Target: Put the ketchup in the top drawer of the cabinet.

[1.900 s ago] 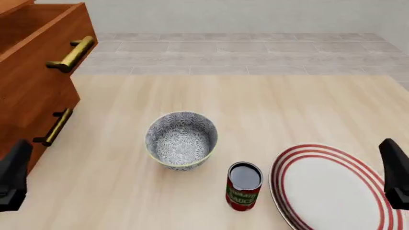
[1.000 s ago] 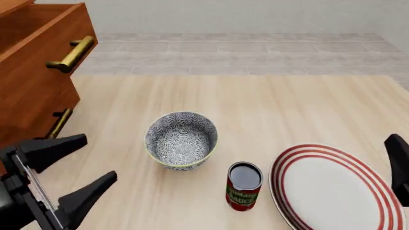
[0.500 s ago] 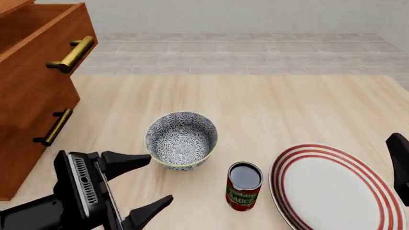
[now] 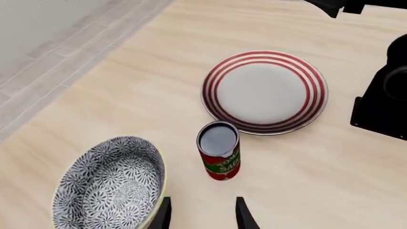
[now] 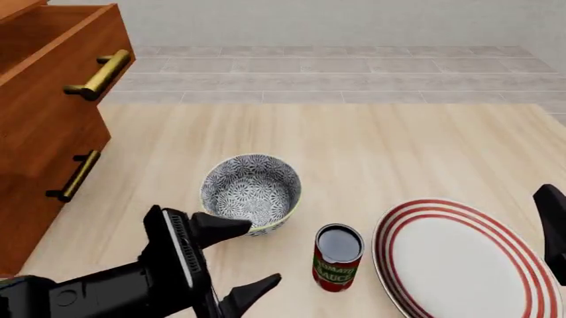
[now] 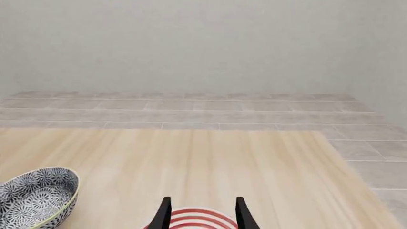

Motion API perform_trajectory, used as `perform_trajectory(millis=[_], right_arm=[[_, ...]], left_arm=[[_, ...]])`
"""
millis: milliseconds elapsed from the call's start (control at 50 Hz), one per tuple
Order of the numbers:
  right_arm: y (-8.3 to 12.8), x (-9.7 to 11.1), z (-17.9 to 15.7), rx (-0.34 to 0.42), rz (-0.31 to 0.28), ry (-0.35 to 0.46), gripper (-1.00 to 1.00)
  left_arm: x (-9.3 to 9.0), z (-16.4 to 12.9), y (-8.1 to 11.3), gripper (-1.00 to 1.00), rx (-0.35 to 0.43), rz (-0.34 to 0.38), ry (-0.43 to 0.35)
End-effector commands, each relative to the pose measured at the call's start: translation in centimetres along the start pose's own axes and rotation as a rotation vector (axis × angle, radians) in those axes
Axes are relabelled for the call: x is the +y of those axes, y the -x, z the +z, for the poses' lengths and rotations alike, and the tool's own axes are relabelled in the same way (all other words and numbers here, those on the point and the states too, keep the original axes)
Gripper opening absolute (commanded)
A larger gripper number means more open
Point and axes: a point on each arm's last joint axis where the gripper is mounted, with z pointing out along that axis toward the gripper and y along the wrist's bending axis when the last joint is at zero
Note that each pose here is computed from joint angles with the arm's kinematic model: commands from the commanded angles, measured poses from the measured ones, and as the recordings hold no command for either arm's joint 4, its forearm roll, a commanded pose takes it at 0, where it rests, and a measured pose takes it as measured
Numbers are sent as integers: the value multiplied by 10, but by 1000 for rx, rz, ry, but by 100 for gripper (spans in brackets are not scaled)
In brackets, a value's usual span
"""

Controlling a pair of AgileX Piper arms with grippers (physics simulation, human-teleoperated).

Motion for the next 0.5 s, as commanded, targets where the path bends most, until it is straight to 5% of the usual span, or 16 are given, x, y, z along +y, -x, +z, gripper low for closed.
perform_trajectory(millis=[20, 500], right_arm=[[1, 0, 0, 2, 2, 3, 100], [-2, 0, 0, 4, 4, 6, 100]], left_arm=[[-6, 19, -9, 100, 17, 24, -22], [-9, 40, -10, 100, 21, -19, -34]])
